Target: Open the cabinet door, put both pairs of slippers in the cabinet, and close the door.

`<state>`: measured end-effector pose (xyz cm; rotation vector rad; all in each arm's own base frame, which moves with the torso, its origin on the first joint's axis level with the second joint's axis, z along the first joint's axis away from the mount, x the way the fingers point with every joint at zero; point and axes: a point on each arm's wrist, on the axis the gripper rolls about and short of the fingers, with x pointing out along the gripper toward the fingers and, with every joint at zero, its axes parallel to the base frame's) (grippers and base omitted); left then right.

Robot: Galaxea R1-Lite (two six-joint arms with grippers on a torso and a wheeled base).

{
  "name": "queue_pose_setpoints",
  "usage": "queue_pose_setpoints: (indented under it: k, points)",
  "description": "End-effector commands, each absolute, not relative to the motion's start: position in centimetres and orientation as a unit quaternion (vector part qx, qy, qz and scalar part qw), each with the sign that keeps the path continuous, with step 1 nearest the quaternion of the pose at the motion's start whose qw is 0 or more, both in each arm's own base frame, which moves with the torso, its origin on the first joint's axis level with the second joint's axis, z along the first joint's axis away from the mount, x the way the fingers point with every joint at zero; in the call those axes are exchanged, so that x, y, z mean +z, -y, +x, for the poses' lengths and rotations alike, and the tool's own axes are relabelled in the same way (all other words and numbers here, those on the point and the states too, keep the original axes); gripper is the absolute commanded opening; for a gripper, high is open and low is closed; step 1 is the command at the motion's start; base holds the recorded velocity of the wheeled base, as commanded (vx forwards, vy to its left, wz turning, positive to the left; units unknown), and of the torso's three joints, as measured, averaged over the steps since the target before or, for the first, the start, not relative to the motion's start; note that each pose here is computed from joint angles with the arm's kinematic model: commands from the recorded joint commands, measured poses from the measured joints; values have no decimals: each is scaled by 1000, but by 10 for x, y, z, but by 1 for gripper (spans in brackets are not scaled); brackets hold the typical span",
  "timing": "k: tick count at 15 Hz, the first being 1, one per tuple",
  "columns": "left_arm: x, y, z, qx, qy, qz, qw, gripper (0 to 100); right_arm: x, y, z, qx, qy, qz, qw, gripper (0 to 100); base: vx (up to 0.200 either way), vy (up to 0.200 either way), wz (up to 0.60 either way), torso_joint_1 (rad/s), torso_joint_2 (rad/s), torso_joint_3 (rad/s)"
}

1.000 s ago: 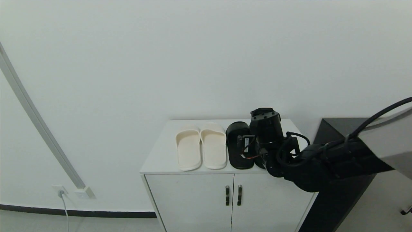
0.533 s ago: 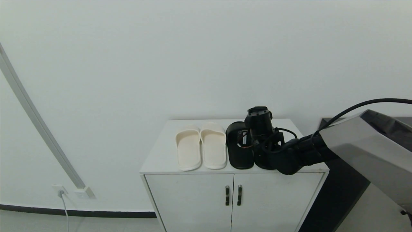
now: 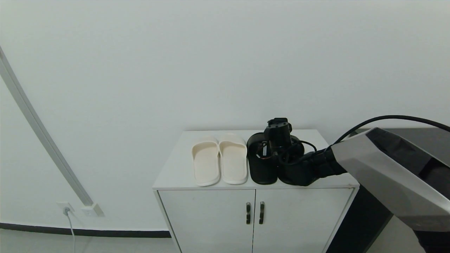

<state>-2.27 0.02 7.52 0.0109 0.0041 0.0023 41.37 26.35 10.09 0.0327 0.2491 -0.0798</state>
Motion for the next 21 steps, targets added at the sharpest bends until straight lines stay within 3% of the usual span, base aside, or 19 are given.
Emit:
queue_pose_setpoints:
  k: [1,2,3,9,15,21]
  points:
    - [75,0,-23,2,-2,5,1000,0,94,-265,420,-42,-124,16,991,100,0,0,0,0,0,0]
    - [75,0,-23,2,-2,5,1000,0,94,-266,420,-41,-122,16,992,100,0,0,0,0,0,0]
    - [75,0,-23,2,-2,5,1000,0,95,-265,420,-42,-119,16,992,0,0,0,0,0,0,0]
    - [75,0,-23,2,-2,5,1000,0,105,-260,412,-41,-116,12,992,0,0,0,0,0,0,0]
    - [75,0,-23,2,-2,5,1000,0,154,-234,365,-21,-90,-8,996,0,0,0,0,0,0,0]
    - [75,0,-23,2,-2,5,1000,0,173,-224,280,130,-122,-38,983,0,0,0,0,0,0,0]
